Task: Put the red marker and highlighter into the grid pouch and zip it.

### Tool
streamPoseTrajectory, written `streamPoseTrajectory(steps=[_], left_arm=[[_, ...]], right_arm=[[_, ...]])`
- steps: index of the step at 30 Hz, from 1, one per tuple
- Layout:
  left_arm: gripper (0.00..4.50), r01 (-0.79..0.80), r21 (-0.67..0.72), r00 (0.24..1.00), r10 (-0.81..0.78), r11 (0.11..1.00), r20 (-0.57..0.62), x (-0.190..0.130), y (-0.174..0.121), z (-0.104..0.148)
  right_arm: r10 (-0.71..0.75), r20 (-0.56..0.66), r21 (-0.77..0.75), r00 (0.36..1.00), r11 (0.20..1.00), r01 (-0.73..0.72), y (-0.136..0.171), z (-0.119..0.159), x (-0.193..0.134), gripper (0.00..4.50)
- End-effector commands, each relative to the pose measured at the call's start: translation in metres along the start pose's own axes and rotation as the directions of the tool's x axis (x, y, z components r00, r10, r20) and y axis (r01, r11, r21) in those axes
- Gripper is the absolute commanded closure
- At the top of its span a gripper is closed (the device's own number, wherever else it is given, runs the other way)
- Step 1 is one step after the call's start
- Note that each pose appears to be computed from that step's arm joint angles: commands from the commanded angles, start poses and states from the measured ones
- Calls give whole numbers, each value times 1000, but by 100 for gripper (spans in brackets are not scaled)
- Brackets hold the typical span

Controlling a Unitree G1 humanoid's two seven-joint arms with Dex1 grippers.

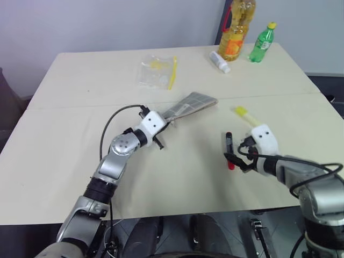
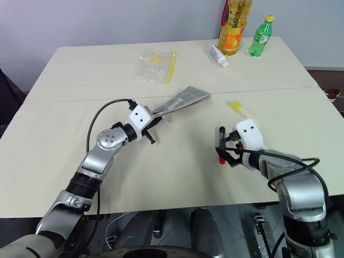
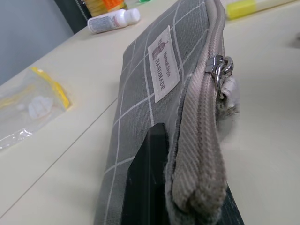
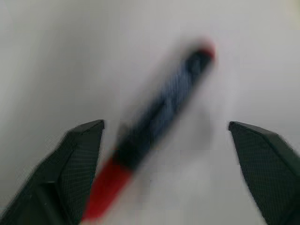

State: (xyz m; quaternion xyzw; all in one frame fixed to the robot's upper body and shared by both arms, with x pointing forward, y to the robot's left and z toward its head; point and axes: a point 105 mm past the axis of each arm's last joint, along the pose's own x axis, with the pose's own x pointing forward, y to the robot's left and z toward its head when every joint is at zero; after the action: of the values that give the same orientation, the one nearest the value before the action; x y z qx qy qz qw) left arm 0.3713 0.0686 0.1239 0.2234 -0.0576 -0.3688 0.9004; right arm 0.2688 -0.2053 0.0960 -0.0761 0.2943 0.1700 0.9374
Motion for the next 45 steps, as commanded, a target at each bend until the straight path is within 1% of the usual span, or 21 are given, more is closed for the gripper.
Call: streamPoseTrajectory(steps=[1, 4, 5, 8, 9, 12, 15, 19, 26, 35, 45], left_arm=[[450, -7, 16, 999, 6, 1000, 52, 2, 6, 11], [450, -5, 15, 998, 4, 1000, 57, 4, 6, 12], [450, -5, 13, 998, 4, 1000, 59, 4, 7, 12], [450, -12, -19, 997, 14, 1000, 73, 2, 12, 13], [450, -11, -32, 997, 13, 999, 74, 0, 13, 13], [450, 11, -54, 997, -7, 998, 77, -5, 15, 12], [450, 35, -64, 996, -29, 997, 79, -8, 14, 12], [450, 66, -68, 994, -60, 996, 86, -11, 8, 14], [450, 90, -74, 993, -83, 993, 89, -12, 1, 17], [450, 112, -58, 991, -107, 992, 85, -15, -4, 18], [450, 107, -47, 993, -104, 993, 55, -17, -3, 11]], right_arm=[[-16, 50, -4, 999, 1000, 16, 2, 9, -7, 242], [-12, 51, 13, 999, 1000, 11, 3, 9, -7, 404], [-13, 55, -10, 998, 1000, 14, 3, 10, -7, 420], [-25, 105, -134, 994, 990, 38, -1, 24, -11, 420], [-22, 141, -206, 990, 977, 51, -3, 34, -15, 420], [-16, 224, -403, 974, 909, 108, -11, 60, -27, 420], [-5, 249, -500, 969, 856, 132, -16, 71, -31, 420], [7, 275, -523, 961, 840, 143, -18, 82, -28, 420], [19, 278, -541, 960, 829, 140, -14, 88, -17, 420], [31, 279, -549, 960, 825, 133, -10, 90, -12, 420], [53, 282, -563, 958, 818, 121, -5, 91, -17, 420]])
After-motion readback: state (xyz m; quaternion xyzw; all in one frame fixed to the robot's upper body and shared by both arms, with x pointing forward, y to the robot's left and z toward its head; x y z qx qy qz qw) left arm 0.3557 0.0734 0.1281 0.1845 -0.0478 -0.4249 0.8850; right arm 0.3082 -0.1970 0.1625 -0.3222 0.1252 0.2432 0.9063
